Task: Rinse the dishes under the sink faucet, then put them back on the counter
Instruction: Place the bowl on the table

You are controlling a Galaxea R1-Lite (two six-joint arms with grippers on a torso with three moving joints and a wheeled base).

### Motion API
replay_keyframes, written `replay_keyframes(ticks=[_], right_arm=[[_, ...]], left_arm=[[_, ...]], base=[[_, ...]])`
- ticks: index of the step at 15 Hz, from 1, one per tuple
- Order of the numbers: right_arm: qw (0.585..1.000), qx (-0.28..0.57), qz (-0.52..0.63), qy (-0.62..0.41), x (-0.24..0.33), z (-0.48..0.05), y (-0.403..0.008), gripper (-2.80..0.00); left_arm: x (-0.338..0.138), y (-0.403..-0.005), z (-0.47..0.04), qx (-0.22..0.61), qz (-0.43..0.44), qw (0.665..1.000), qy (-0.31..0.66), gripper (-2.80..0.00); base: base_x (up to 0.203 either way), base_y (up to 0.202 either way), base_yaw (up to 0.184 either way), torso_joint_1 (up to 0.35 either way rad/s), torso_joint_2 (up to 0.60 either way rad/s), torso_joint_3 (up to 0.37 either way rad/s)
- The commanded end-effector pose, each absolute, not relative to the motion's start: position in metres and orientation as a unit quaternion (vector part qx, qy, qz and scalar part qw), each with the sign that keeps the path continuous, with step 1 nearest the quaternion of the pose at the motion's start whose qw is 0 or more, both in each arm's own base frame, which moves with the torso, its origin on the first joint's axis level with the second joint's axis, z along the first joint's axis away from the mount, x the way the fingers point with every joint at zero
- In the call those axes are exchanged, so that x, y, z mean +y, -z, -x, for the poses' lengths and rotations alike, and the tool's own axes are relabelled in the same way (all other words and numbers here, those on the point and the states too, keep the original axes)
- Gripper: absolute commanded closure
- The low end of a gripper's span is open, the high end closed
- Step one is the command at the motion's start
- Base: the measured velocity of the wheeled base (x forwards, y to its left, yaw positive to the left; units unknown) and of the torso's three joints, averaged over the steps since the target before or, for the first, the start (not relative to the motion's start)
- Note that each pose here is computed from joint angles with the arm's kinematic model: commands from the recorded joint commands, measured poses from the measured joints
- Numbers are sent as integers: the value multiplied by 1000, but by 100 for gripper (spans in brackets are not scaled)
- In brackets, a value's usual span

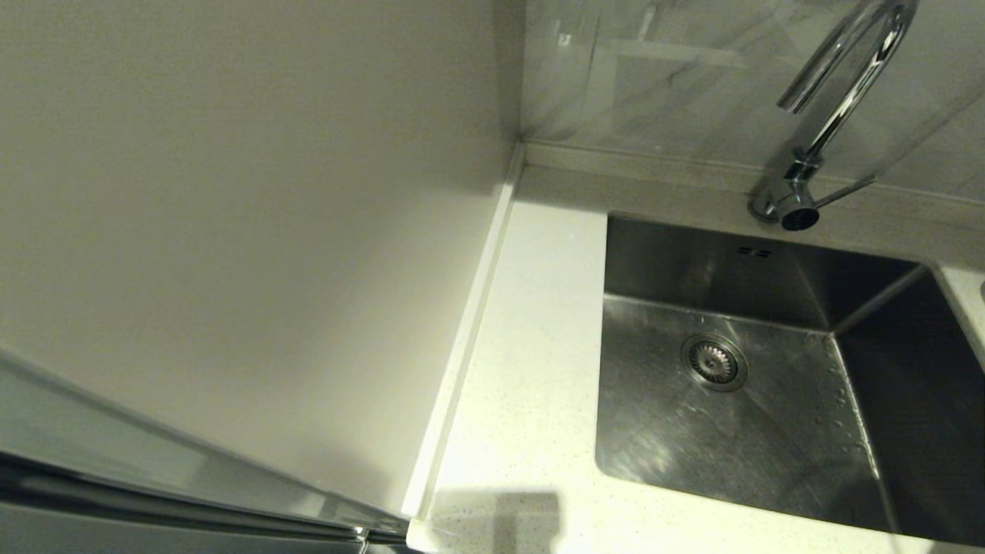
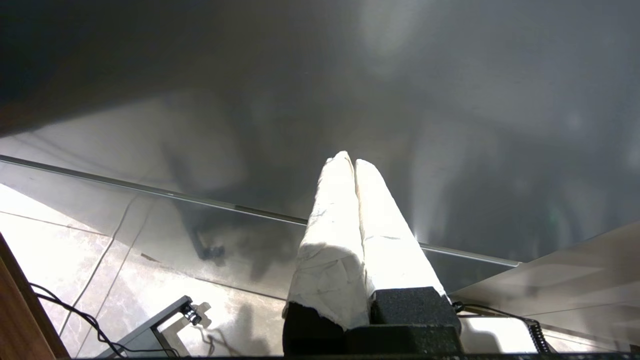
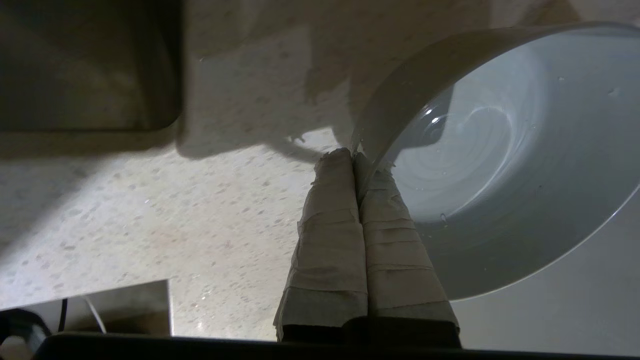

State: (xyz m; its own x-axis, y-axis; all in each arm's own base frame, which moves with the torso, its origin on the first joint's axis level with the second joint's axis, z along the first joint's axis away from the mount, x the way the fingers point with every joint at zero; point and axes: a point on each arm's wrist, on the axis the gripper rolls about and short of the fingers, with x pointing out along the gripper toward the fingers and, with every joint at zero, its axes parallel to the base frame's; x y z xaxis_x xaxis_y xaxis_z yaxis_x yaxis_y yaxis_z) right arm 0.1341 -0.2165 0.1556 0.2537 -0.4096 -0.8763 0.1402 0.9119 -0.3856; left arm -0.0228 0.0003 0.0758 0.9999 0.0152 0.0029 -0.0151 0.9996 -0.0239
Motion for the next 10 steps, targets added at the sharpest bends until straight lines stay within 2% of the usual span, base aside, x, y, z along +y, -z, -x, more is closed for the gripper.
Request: replay_keyframes(ticks=[1, 4, 5, 10], right_arm=[[781, 589, 117, 169, -213, -132, -153, 0], [780, 590, 126, 164, -207, -128, -155, 0], [779, 592, 130, 158, -206, -127, -153, -280], [790, 576, 137, 161, -207, -128, -156, -280]], left_arm=[[0, -76, 23, -3, 12, 1000, -8, 0], [0, -76, 23, -4, 12, 1000, -8, 0], [0, -76, 23, -3, 12, 1000, -8, 0], [0, -76, 23, -3, 12, 1000, -8, 0]], base=[[0, 0, 0, 0, 0, 0], [0, 0, 0, 0, 0, 0], [0, 0, 0, 0, 0, 0], [0, 0, 0, 0, 0, 0]])
